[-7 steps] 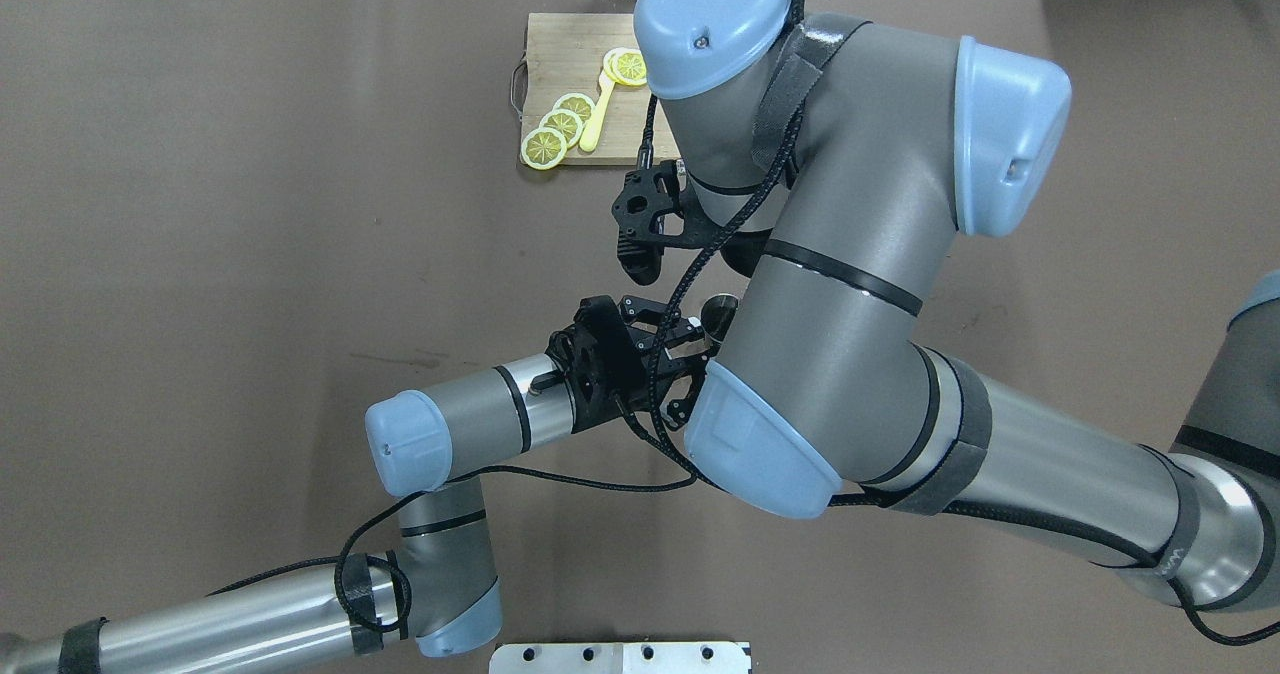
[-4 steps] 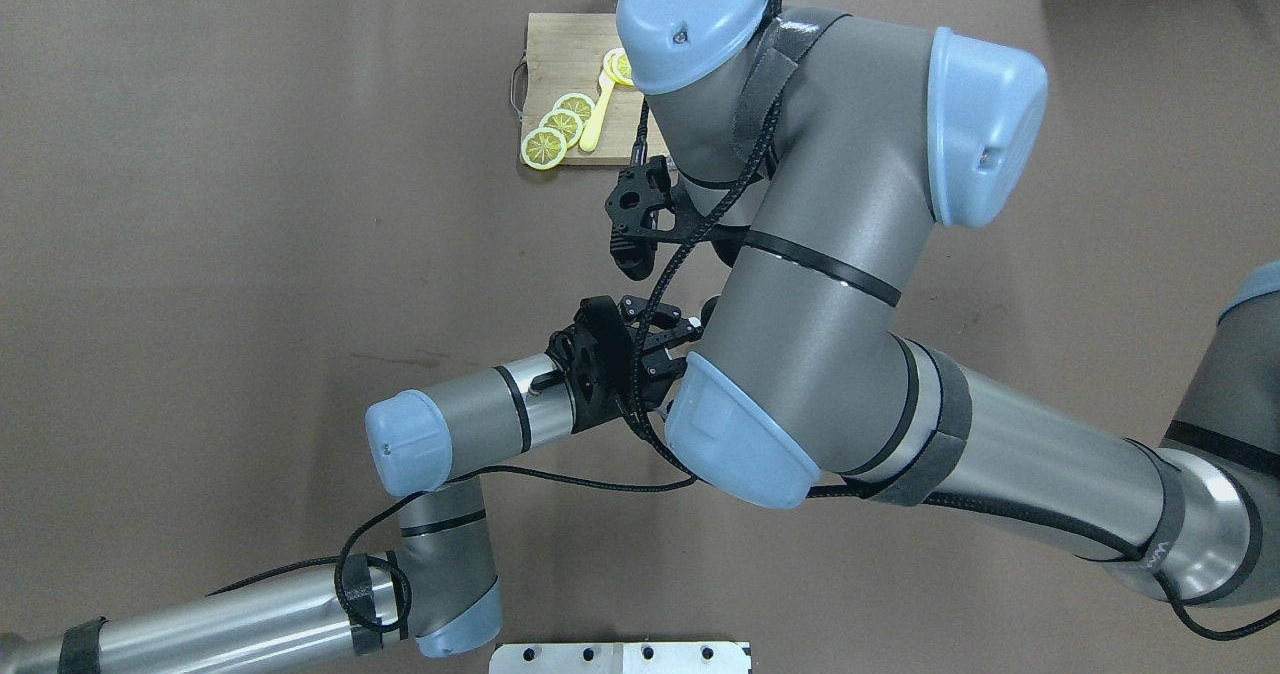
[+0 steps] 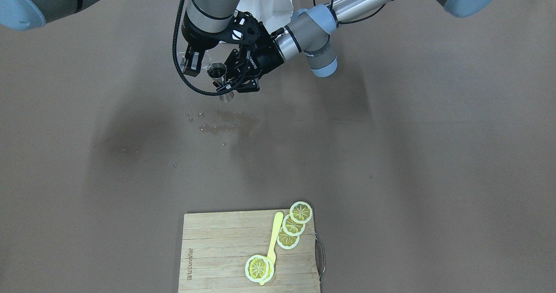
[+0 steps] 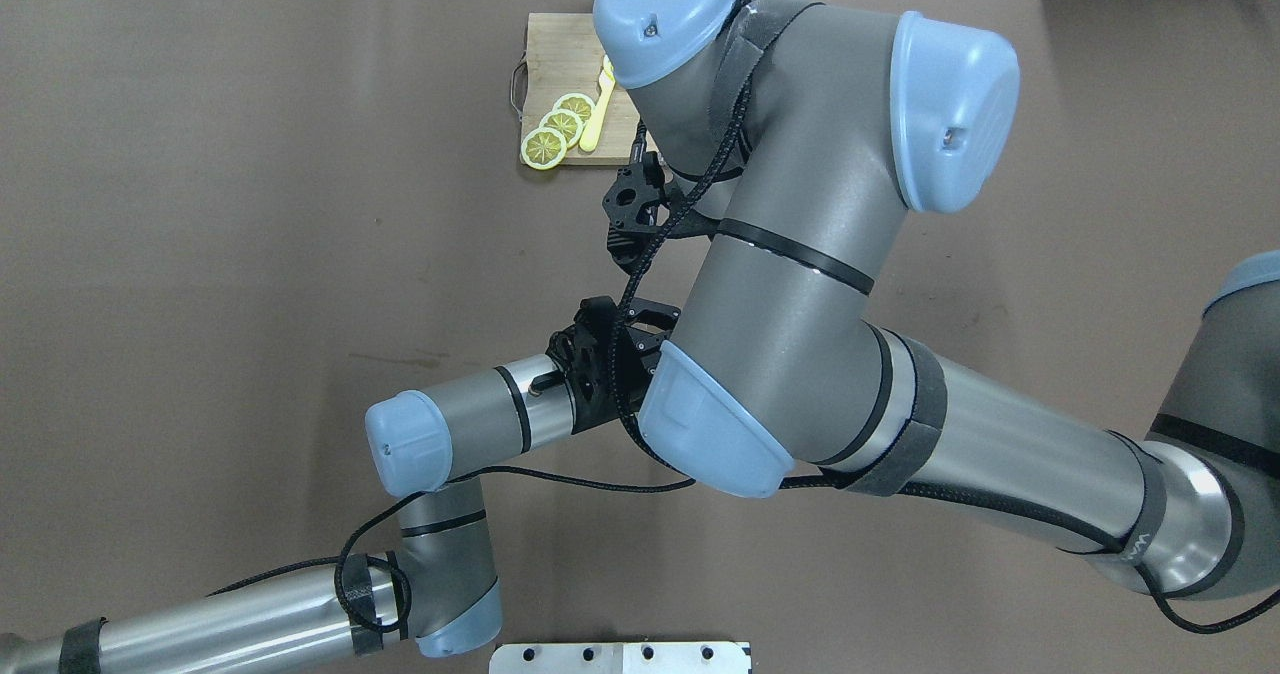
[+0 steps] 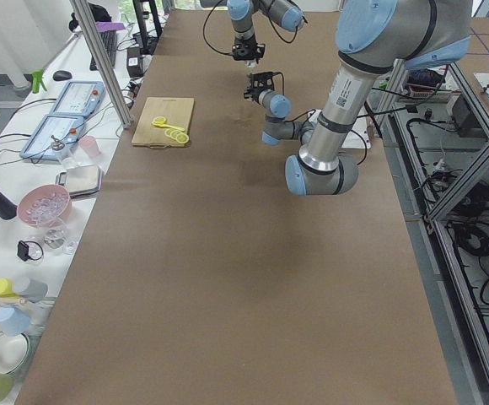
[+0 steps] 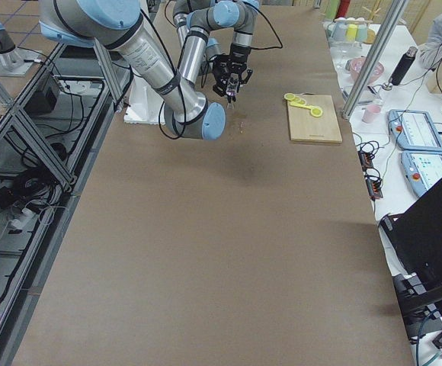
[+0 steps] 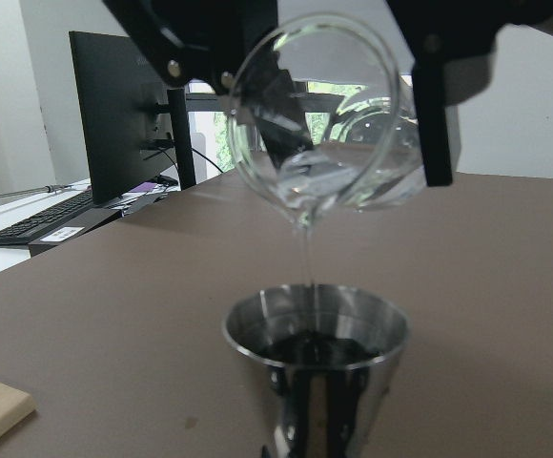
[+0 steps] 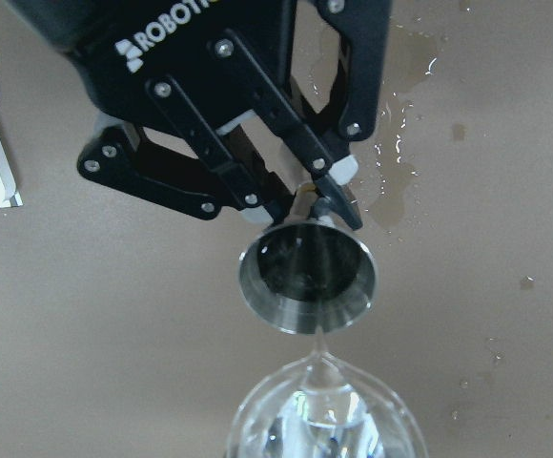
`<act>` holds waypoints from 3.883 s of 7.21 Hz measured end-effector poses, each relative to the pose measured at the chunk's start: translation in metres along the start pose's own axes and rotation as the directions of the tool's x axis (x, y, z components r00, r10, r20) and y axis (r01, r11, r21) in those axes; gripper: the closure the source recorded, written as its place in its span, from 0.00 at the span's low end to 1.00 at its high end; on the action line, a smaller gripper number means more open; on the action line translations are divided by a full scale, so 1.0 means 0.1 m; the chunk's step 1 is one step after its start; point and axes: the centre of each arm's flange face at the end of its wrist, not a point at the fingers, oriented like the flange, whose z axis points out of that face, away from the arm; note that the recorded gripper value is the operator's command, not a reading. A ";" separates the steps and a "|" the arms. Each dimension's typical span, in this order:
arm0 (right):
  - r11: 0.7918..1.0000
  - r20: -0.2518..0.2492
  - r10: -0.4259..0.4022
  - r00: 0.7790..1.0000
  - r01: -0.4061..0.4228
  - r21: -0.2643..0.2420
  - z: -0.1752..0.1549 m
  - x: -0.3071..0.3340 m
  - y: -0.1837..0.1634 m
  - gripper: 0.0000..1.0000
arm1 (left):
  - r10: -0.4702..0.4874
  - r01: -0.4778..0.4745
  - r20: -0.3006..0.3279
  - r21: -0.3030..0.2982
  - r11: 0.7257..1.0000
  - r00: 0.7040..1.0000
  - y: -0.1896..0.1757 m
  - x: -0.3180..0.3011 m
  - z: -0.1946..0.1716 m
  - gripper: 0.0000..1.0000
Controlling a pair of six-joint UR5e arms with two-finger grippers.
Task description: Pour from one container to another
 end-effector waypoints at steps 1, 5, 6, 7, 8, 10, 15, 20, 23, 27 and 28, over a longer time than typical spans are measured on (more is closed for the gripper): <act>1.000 0.002 0.002 1.000 -0.002 -0.004 0.00 0.00 0.00 1.00 | 0.000 0.000 0.000 0.000 1.000 1.000 0.00 0.00 0.00 1.00; 1.000 0.005 0.006 1.000 -0.006 -0.002 -0.01 -0.01 -0.02 1.00 | 0.000 0.000 0.001 0.000 1.000 1.000 0.00 0.00 0.00 1.00; 1.000 0.005 0.007 1.000 -0.007 0.006 -0.03 -0.02 -0.02 1.00 | 0.000 0.000 0.001 0.000 1.000 1.000 0.00 0.00 0.00 1.00; 1.000 0.006 0.007 1.000 -0.007 0.019 -0.07 -0.04 -0.02 1.00 | 0.000 0.000 0.002 0.000 1.000 1.000 0.00 0.00 0.00 1.00; 0.999 0.008 0.005 1.000 -0.005 0.036 -0.10 -0.06 -0.02 1.00 | 0.000 0.000 0.002 0.000 1.000 1.000 0.00 0.00 0.00 1.00; 0.997 0.007 -0.005 1.000 0.005 0.074 -0.17 -0.09 -0.02 1.00 | 0.000 0.000 0.002 -0.001 1.000 1.000 0.01 -0.01 0.00 1.00; 0.979 -0.036 -0.028 0.999 0.035 0.199 -0.28 -0.22 0.30 1.00 | 0.000 0.000 0.002 0.000 1.000 1.000 0.00 -0.01 -0.01 1.00; 0.890 -0.065 0.029 0.997 0.004 0.456 0.10 0.38 1.35 1.00 | 0.015 -0.015 0.035 -0.004 1.000 0.999 0.05 -0.28 -0.11 1.00; 0.795 -0.015 0.061 0.998 -0.040 0.606 0.34 1.21 1.91 1.00 | 0.041 -0.041 0.095 -0.003 0.999 0.995 0.02 -0.77 -0.36 1.00; 0.677 -0.061 0.022 0.998 0.030 0.736 0.55 1.80 2.17 1.00 | 0.080 -0.084 0.211 0.010 0.996 0.974 -0.12 -1.59 -1.22 1.00; 0.647 -0.065 0.030 0.997 0.030 0.762 0.63 1.88 2.17 1.00 | 0.081 -0.085 0.219 0.005 0.996 0.972 -0.06 -1.65 -1.39 1.00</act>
